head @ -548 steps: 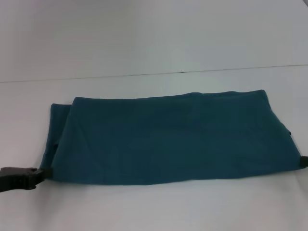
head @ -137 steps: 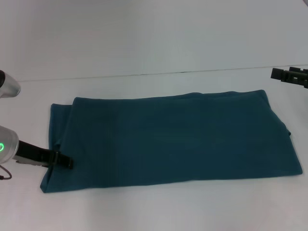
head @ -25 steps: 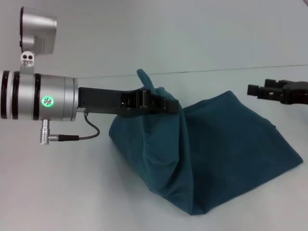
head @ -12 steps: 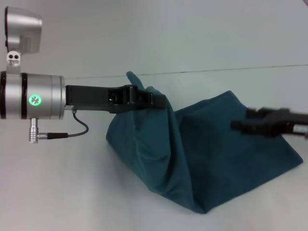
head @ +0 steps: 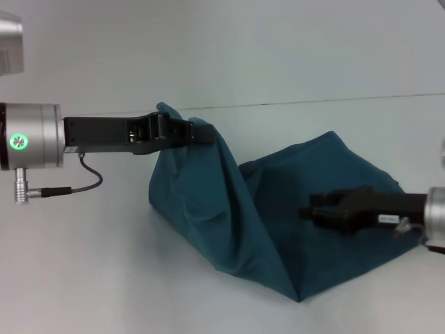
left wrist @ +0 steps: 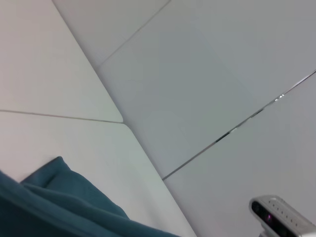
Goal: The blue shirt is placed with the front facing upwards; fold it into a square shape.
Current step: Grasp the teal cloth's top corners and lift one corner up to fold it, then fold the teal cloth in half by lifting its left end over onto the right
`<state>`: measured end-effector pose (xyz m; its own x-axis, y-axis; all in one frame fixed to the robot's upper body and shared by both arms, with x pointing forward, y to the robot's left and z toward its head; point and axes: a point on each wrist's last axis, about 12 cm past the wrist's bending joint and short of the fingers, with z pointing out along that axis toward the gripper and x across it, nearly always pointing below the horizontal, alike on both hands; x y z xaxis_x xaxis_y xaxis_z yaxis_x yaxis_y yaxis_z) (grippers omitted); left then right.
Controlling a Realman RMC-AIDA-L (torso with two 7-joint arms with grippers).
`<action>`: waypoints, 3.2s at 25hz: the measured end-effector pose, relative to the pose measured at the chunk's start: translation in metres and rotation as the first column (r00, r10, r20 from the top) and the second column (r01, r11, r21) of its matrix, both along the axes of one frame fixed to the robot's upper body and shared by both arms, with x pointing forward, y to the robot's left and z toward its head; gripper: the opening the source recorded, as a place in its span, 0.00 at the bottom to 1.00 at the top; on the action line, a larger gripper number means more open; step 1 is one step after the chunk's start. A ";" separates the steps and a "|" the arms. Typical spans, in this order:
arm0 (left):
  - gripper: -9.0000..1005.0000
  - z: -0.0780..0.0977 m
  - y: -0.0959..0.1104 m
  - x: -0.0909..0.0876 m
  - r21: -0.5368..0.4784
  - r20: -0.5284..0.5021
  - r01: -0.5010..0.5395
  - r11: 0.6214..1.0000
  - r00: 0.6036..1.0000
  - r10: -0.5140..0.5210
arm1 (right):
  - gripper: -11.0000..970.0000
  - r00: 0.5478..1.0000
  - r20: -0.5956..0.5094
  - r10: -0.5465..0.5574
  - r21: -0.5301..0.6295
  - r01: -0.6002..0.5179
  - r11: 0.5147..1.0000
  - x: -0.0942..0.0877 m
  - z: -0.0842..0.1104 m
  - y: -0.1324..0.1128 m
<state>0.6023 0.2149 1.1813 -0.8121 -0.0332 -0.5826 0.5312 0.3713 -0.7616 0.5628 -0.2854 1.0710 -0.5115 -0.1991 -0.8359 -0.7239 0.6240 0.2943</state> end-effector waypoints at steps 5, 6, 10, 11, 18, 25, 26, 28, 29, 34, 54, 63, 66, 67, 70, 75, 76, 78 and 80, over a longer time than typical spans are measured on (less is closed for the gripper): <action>0.04 0.000 0.005 -0.001 -0.007 0.006 -0.002 1.000 1.000 0.002 | 0.54 0.999 -0.003 0.049 -0.027 -0.049 0.998 0.007 -0.012 0.025; 0.04 0.001 0.006 -0.001 -0.006 0.008 -0.004 1.000 1.000 0.004 | 0.49 0.998 -0.005 0.062 -0.033 -0.062 0.997 0.008 -0.015 0.031; 0.04 0.003 0.009 0.000 -0.007 0.018 -0.007 1.000 1.000 0.007 | 0.22 0.993 -0.007 0.118 -0.063 -0.118 0.991 0.012 -0.022 0.053; 0.04 0.004 0.010 0.000 -0.008 0.022 -0.007 1.000 1.000 0.007 | 0.10 0.991 -0.010 0.132 -0.071 -0.132 0.989 0.013 -0.023 0.058; 0.04 0.006 0.014 0.001 -0.011 0.032 -0.016 1.000 0.999 0.016 | 0.01 0.977 -0.005 0.212 -0.093 -0.212 0.973 0.020 -0.021 0.084; 0.04 0.007 0.014 0.002 -0.006 0.045 -0.011 1.000 0.999 0.011 | 0.01 0.966 0.001 0.257 -0.126 -0.255 0.959 0.028 -0.016 0.103; 0.04 0.007 0.014 0.002 -0.006 0.046 -0.011 1.000 0.999 0.011 | 0.01 0.965 0.002 0.262 -0.132 -0.259 0.957 0.030 -0.015 0.106; 0.04 0.008 0.014 0.003 -0.005 0.049 -0.011 1.000 0.999 0.011 | 0.01 0.962 0.003 0.272 -0.137 -0.269 0.953 0.033 -0.014 0.113; 0.04 0.008 0.014 0.003 -0.004 0.050 -0.012 1.000 0.999 0.013 | 0.01 0.960 0.003 0.279 -0.138 -0.276 0.951 0.034 -0.013 0.116; 0.04 0.009 0.015 0.004 -0.001 0.062 -0.010 1.000 0.998 0.010 | 0.01 0.957 0.014 0.289 -0.129 -0.285 0.950 0.039 -0.007 0.128; 0.04 0.010 0.018 0.004 0.001 0.076 -0.008 1.000 0.997 0.008 | 0.01 0.971 0.041 0.234 -0.040 -0.232 0.972 0.043 -0.003 0.144; 0.04 0.007 0.017 0.002 0.004 0.085 -0.001 1.000 0.996 0.000 | 0.01 0.991 0.062 0.118 -0.068 -0.114 0.991 0.044 -0.016 0.124; 0.04 0.008 0.016 0.002 0.002 0.090 0.006 1.000 0.996 -0.006 | 0.01 0.991 0.074 0.112 -0.070 -0.107 0.992 0.044 -0.017 0.124; 0.04 0.008 0.015 0.002 0.000 0.090 0.009 1.000 0.996 -0.009 | 0.01 0.991 0.076 0.111 -0.068 -0.106 0.992 0.044 -0.017 0.124; 0.04 0.008 0.012 0.003 -0.006 0.089 0.018 1.000 0.996 -0.017 | 0.01 0.993 0.081 0.086 -0.055 -0.081 0.995 0.044 -0.017 0.120; 0.04 0.012 0.004 0.002 -0.056 0.107 0.039 0.998 0.994 -0.033 | 0.01 0.995 0.086 0.047 -0.034 -0.044 0.998 0.043 -0.018 0.107; 0.04 0.013 0.001 0.002 -0.063 0.111 0.046 0.997 0.993 -0.039 | 0.01 0.995 0.087 0.046 -0.034 -0.043 0.999 0.042 -0.018 0.106; 0.04 0.014 -0.004 0.002 -0.078 0.116 0.061 0.995 0.992 -0.052 | 0.02 0.995 0.085 0.046 -0.034 -0.044 0.998 0.041 -0.019 0.106; 0.04 0.015 -0.009 0.002 -0.093 0.121 0.073 0.993 0.991 -0.062 | 0.02 0.996 0.081 0.045 -0.033 -0.042 0.999 0.039 -0.022 0.106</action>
<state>0.6045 0.2063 1.1959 -0.7405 -0.0418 -0.6708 0.6404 0.2590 -0.7231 0.6020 -0.1797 1.0494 -0.4324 -0.2465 -0.8673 -0.7714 0.5992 0.2143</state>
